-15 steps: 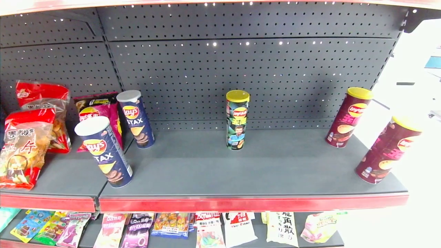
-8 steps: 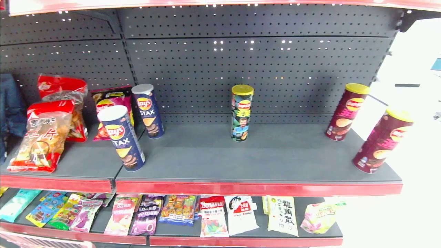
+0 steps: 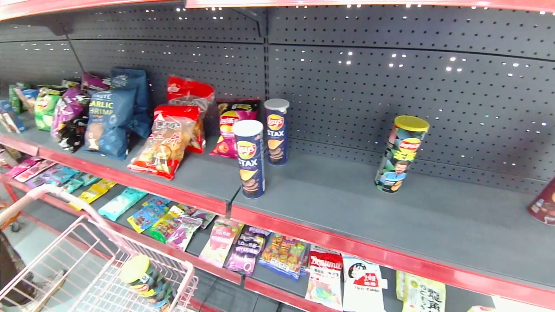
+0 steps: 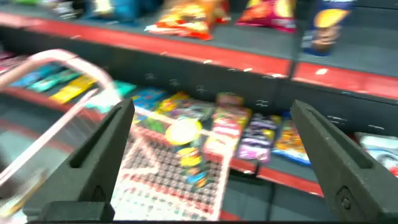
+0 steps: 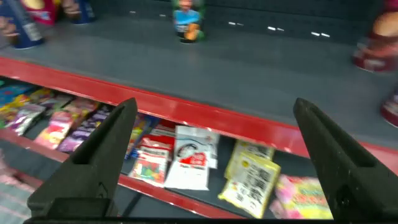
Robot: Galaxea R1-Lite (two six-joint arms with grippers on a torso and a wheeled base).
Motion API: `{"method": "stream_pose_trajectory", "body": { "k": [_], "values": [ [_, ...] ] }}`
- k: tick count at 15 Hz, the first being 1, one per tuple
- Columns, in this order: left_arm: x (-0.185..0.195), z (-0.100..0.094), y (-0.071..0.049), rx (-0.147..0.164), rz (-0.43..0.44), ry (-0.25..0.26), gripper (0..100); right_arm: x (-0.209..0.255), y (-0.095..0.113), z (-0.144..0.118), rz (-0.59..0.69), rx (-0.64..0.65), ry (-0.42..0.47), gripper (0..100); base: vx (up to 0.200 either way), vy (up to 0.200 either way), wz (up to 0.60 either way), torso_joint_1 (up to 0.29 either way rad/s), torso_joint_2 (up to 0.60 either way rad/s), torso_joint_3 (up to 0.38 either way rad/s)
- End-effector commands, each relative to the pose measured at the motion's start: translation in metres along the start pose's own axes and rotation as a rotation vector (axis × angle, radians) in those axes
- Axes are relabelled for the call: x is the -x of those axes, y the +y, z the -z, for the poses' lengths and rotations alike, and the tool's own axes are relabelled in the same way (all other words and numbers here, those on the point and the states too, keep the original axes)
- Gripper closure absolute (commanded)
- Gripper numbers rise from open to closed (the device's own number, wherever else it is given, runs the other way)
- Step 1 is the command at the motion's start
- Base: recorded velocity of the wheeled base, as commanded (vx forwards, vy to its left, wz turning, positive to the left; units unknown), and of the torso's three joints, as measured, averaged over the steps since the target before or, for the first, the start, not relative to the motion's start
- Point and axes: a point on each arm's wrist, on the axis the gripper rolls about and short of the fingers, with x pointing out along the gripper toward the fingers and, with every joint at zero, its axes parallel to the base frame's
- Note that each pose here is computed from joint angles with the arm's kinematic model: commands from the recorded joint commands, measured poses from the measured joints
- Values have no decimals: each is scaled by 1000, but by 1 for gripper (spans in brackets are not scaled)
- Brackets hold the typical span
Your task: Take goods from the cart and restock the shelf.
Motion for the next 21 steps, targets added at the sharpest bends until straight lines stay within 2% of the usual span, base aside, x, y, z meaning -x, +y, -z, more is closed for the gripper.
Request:
{"method": "stream_pose_trajectory", "body": {
  "k": [1, 4, 10, 21],
  "values": [
    [0, 0, 0, 0, -1, 1, 0, 0, 0, 0, 0, 0, 0, 0, 0, 0, 600, 2, 12, -2],
    [0, 0, 0, 0, -1, 1, 0, 0, 0, 0, 0, 0, 0, 0, 0, 0, 600, 1, 4, 1],
    [0, 0, 0, 0, -1, 1, 0, 0, 0, 0, 0, -1, 0, 0, 0, 0, 0, -60, 126, 75],
    [0, 0, 0, 0, -1, 1, 0, 0, 0, 0, 0, -3, 0, 0, 0, 0, 0, -138, 320, 179]
  ]
}}
